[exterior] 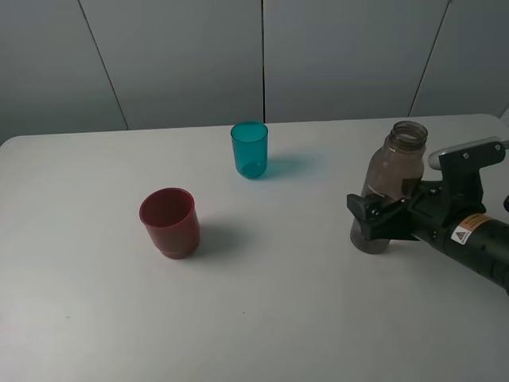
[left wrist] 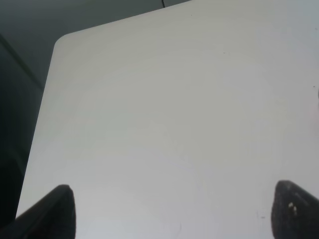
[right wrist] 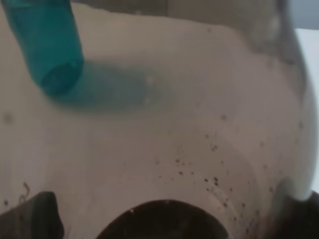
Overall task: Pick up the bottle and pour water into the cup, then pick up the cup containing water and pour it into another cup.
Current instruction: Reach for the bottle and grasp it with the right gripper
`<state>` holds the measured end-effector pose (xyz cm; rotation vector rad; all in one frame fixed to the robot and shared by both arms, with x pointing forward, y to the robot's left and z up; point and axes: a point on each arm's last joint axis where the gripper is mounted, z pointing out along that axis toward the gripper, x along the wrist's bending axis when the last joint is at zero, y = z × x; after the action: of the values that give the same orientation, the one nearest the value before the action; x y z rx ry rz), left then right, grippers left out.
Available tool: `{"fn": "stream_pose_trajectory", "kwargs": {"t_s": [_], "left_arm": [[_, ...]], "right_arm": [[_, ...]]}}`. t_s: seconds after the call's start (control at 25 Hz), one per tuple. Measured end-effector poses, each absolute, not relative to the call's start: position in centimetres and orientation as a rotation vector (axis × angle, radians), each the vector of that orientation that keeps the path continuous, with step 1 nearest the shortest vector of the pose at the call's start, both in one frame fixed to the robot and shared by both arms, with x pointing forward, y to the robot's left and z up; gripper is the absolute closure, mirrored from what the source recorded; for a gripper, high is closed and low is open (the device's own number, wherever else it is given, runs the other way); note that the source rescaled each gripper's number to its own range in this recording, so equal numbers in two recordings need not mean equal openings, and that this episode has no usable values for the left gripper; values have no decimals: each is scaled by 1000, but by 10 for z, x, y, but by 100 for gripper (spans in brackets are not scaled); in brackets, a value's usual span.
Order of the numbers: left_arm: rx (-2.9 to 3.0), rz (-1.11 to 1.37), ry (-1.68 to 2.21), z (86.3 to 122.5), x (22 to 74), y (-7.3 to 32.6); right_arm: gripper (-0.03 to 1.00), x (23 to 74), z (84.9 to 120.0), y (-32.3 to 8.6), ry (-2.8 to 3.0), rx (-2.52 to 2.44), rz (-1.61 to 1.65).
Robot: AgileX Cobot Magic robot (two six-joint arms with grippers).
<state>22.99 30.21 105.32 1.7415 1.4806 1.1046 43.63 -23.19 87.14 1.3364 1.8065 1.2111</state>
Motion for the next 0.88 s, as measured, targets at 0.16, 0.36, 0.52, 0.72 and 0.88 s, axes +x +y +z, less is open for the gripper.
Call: {"fn": "stream_pose_trajectory", "kwargs": {"t_s": [0.16,0.36,0.52,0.72,0.88], "left_arm": [[1741,1105,1481,1053,230,302],[1741,1105,1481,1053,230,302],[1741,1105,1481,1053,230,302],[1741,1105,1481,1053,230,302],[1741,1105,1481,1053,230,302]], "right_arm": [[-3,437,872,-232,1802,1333,1216],[-3,438,873,-231,1796,1329,1221],[-3,441,874,-230,1788,1322,1229],[-3,441,867,-230,1813,1342,1208],[-3,440,861,-229,1832,1357,1218]]}}
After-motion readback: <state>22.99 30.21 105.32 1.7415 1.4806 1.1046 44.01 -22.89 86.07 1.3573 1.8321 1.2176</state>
